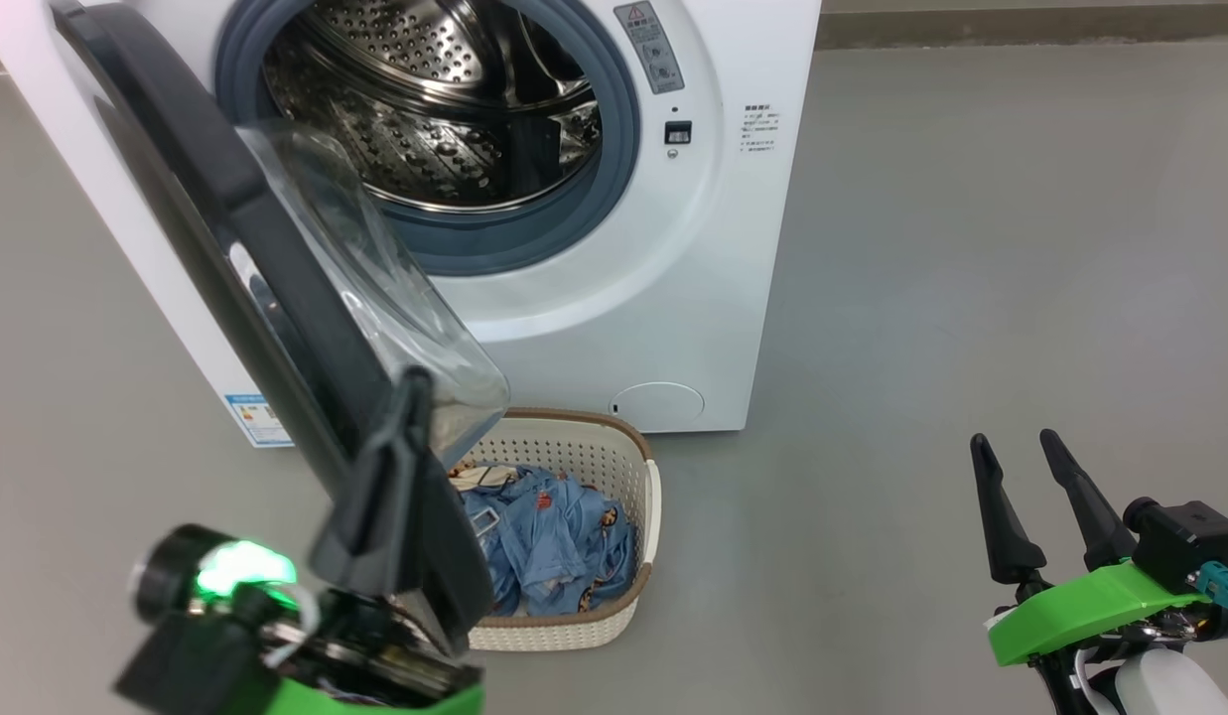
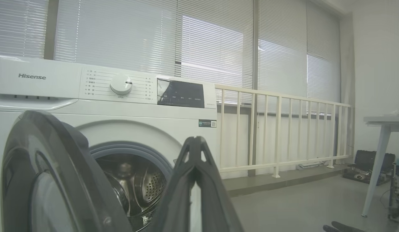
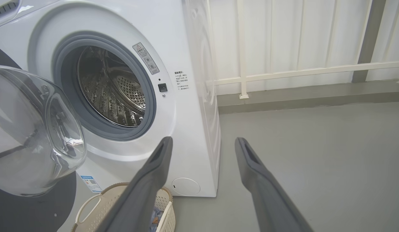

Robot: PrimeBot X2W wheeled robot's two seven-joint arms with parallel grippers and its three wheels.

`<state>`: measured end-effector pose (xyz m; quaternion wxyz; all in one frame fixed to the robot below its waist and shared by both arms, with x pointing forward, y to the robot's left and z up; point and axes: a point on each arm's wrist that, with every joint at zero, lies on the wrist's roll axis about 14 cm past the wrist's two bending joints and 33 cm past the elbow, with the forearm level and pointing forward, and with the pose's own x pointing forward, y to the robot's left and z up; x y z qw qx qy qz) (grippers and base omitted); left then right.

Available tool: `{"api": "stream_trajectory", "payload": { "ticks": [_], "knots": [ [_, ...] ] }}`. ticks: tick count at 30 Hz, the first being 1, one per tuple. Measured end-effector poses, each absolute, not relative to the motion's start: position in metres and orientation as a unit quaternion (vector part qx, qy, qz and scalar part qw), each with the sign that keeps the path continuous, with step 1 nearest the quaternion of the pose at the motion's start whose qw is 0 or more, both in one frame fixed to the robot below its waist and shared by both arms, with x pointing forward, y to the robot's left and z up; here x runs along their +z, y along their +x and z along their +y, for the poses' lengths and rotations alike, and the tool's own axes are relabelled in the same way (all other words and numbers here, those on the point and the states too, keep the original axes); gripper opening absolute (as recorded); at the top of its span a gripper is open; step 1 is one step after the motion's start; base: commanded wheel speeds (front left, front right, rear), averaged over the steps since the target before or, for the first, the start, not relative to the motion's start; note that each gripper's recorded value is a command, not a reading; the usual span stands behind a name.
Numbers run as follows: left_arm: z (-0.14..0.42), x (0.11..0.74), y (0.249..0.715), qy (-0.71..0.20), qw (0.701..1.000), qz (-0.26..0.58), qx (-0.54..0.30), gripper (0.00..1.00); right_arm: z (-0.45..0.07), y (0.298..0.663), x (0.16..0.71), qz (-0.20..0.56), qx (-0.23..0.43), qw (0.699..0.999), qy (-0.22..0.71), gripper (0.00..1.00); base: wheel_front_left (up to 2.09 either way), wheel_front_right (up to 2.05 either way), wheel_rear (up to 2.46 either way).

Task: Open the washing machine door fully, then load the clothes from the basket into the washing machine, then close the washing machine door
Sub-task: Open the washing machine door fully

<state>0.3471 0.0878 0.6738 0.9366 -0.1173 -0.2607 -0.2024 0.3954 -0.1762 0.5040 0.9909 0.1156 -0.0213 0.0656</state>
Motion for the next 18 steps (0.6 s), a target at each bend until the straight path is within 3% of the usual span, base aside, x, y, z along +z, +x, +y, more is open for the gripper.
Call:
{"api": "stream_trajectory", "payload": {
  "ticks": [7,18],
  "knots": [
    [0.049,0.643,0.347,-0.137,0.936,-0.186,-0.267,0.00,-0.178,0.395,0.499,-0.016,0.059,0.991,0.120,1.00,0.00,0.00,0.00],
    [0.039,0.583,0.361,-0.144,0.947,-0.084,-0.274,0.00,-0.184,0.390,0.495,-0.011,0.048,0.991,0.123,1.00,0.00,0.00,0.00]
  ]
}}
